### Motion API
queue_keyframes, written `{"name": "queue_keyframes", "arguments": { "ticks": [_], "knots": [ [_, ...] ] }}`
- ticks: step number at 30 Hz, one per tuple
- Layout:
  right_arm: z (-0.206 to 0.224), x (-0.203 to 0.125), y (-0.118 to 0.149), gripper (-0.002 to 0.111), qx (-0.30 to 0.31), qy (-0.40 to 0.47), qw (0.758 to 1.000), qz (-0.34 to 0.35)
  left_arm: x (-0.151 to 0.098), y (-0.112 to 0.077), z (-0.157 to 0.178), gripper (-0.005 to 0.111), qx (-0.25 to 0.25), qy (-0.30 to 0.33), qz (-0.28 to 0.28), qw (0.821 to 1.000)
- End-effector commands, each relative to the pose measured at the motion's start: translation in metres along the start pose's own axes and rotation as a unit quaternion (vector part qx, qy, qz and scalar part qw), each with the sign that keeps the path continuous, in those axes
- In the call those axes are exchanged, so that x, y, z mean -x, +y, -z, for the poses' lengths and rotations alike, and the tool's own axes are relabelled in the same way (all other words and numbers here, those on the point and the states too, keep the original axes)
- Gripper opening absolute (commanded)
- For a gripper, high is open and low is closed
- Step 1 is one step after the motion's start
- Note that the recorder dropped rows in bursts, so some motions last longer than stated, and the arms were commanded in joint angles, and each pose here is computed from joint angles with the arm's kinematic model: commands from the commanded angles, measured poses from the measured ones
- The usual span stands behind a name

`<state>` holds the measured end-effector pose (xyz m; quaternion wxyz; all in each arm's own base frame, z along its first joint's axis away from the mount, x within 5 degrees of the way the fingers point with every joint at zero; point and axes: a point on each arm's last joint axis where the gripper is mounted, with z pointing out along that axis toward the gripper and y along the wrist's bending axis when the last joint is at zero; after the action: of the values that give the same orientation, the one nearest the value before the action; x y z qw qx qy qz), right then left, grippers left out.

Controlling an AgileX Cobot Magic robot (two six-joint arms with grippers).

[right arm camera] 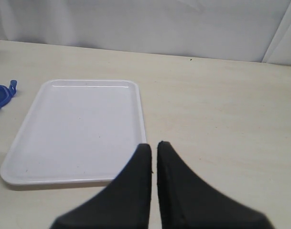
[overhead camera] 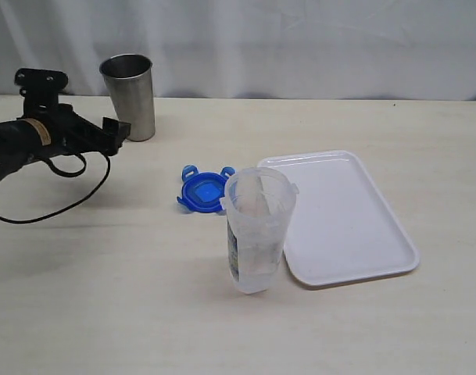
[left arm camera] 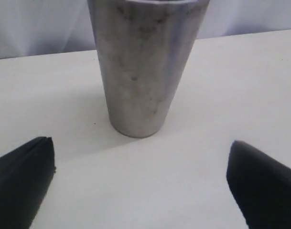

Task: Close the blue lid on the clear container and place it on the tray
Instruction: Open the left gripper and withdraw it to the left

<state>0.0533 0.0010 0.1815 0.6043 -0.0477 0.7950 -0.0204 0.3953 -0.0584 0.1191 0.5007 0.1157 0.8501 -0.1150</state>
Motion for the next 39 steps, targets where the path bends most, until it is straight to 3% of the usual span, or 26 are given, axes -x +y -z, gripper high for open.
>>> {"name": "queue_keyframes", "arguments": {
  "ticks": [1, 10, 24, 32, 39],
  "knots": [
    [0.0, 0.0, 0.0, 0.005, -0.002, -0.002, 1.0, 0.002, 0.019, -0.007, 0.037, 0.09, 0.01, -0.017, -0.004, 1.0],
    [0.0, 0.0, 0.0, 0.005, -0.002, -0.002, 1.0, 0.002, 0.049, -0.021, 0.114, 0.09, 0.028, -0.061, -0.022, 0.997],
    [0.0, 0.0, 0.0, 0.005, -0.002, -0.002, 1.0, 0.002, 0.096, -0.032, 0.221, 0.09, 0.107, -0.109, -0.076, 0.985],
    [0.0, 0.0, 0.0, 0.005, -0.002, -0.002, 1.0, 0.002, 0.104, -0.035, 0.248, 0.09, 0.122, -0.135, -0.074, 0.981],
    [0.0, 0.0, 0.0, 0.005, -0.002, -0.002, 1.0, 0.002, 0.105, -0.036, 0.25, 0.09, 0.12, -0.142, -0.075, 0.98]
  ]
}}
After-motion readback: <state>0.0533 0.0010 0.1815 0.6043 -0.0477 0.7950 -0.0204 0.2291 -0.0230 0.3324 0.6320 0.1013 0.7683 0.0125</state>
